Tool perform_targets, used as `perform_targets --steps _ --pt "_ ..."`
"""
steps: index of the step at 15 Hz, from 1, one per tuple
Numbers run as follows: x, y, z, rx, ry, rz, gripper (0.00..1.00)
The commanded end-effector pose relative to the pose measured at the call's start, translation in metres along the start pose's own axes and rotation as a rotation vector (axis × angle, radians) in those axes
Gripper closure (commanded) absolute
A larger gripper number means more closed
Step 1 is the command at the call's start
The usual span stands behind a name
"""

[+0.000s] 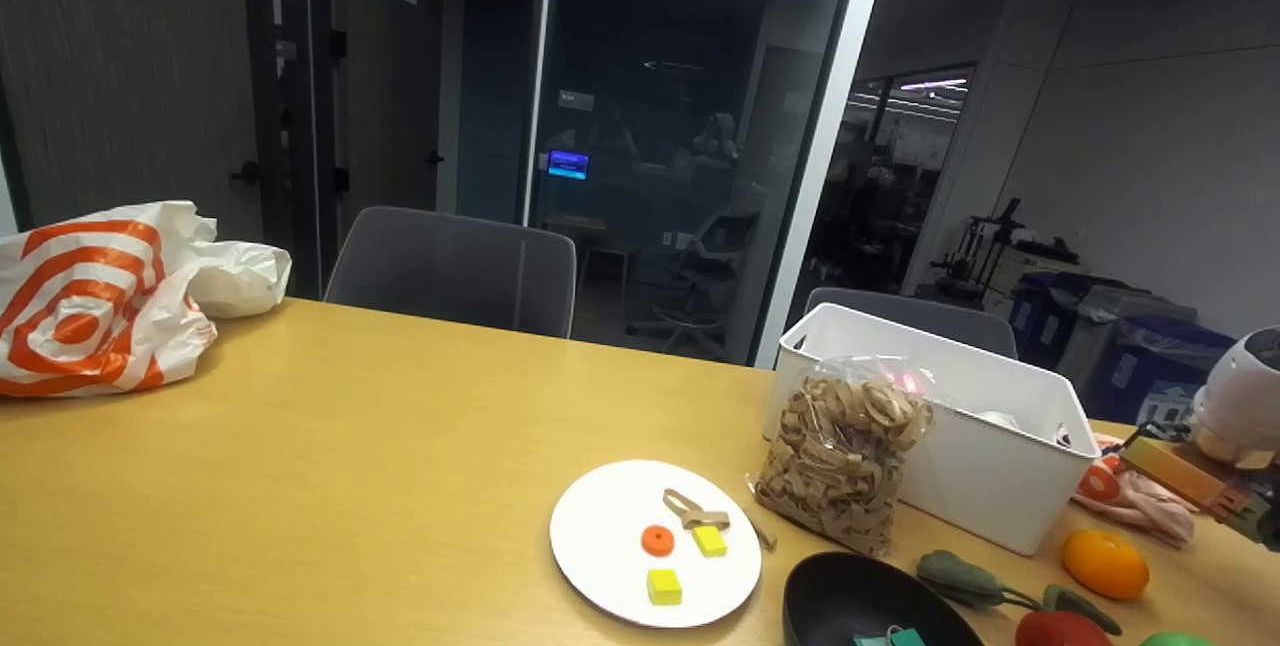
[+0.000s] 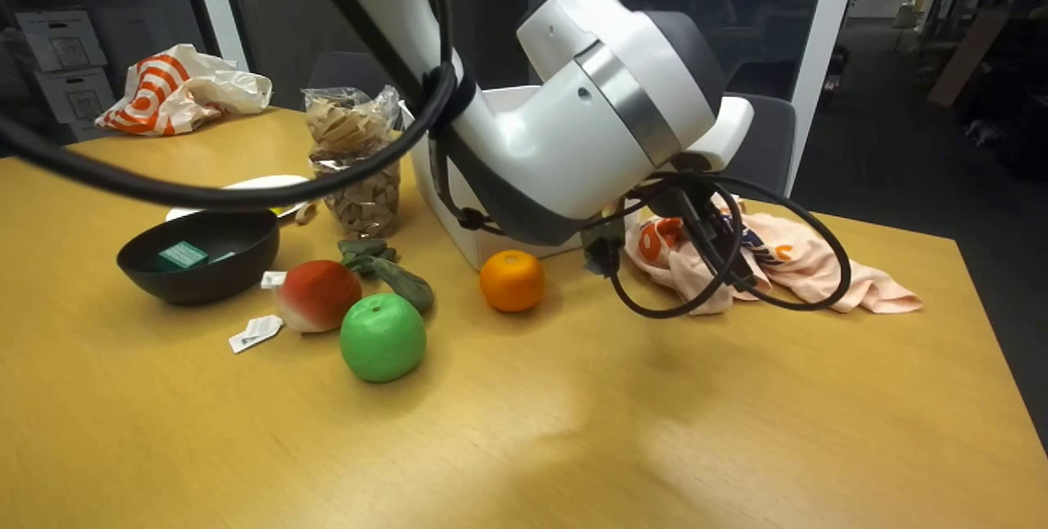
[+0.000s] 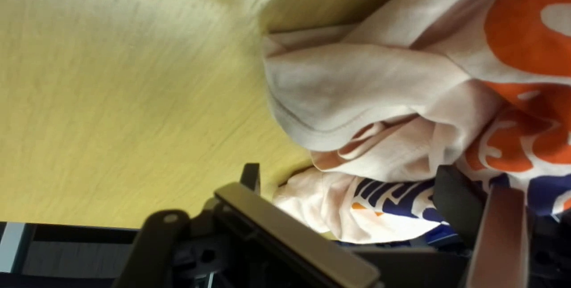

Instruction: Remove the peach shirt from the basket, then unfold it

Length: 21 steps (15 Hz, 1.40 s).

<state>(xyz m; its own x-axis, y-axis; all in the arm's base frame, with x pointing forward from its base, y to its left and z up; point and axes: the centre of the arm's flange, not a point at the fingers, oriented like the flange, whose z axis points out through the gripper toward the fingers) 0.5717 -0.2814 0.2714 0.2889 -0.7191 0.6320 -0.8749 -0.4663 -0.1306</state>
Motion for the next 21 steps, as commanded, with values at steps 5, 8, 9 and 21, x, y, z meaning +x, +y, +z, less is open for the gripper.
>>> perform_targets --steps 5,8,9,21 --pt "0.008 0.000 0.001 -0.014 -0.051 0.000 0.00" --pt "0.004 0.000 0.005 -0.023 -0.077 -0.002 0.00" --pt "0.002 0.000 0.006 -0.025 -0.087 0.000 0.00" --pt "0.004 0.004 0.007 -0.039 -0.134 0.016 0.91"
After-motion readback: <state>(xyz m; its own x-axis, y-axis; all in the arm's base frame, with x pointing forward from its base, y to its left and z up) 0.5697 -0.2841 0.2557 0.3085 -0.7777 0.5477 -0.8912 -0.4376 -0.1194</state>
